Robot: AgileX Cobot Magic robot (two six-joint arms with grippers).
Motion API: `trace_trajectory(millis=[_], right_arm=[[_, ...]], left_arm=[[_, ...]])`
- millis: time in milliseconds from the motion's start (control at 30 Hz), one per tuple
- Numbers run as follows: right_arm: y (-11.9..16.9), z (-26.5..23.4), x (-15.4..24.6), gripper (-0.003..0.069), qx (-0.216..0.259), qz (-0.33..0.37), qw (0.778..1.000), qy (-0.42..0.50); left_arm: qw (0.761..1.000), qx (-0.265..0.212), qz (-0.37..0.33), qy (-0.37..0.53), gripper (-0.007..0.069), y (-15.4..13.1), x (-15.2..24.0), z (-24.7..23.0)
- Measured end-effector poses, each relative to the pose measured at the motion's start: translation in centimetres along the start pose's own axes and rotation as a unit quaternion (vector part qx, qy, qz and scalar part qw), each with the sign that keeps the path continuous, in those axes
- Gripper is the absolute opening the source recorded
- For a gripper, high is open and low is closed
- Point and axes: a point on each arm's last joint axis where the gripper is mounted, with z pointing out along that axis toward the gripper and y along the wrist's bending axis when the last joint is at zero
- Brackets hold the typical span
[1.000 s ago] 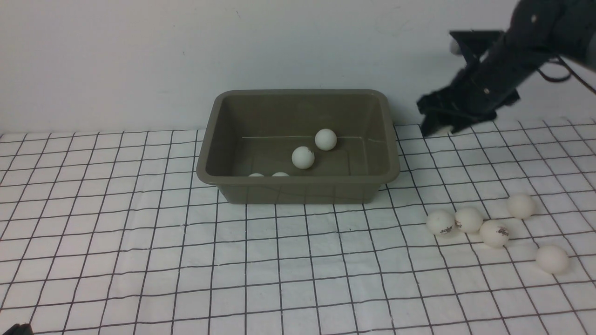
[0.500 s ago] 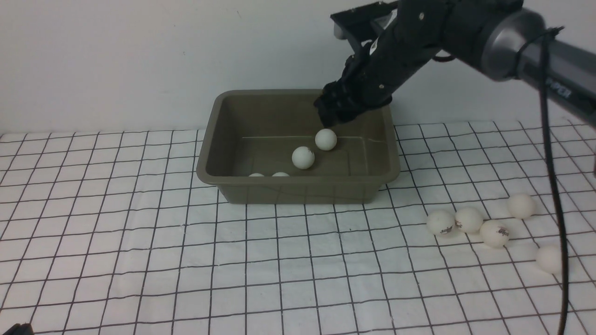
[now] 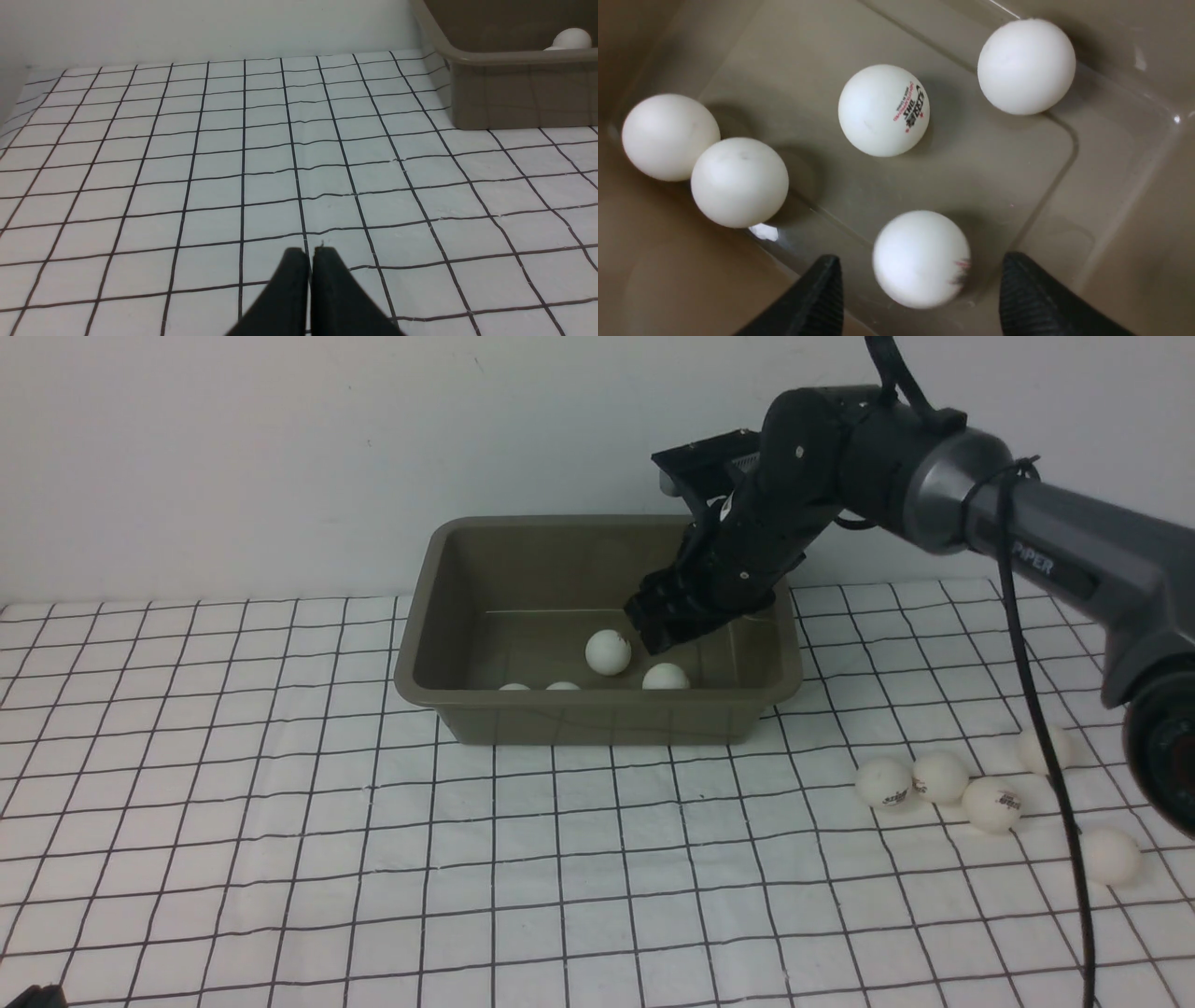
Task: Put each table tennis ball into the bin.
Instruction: Use the right arm to put the table tennis ball into the box, then use the right arm to clamp the table tennis ball closest to it
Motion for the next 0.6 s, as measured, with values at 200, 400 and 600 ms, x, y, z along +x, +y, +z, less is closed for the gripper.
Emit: trace_trajectory(millis=[200,400,600], right_arm=[[0.0,-0.1,0.0,0.0416,-0.001,0.003,1.0,0.006],[-0.3,-3.7,-1.0,0.0417,0.03,-0.025,0.999,0.029],[-2.8,-10.4,-2.5,0.0417,0.104,0.016,0.994,-0.021]], left_arm=[[1.0,0.0,0.0,0.0,-0.0004,0.0,0.0,0.0],[1.0,0.0,0.0,0.0,-0.0004,0.0,0.0,0.0],[1.0,0.0,0.0,0.0,-0.0004,0.0,0.0,0.0]])
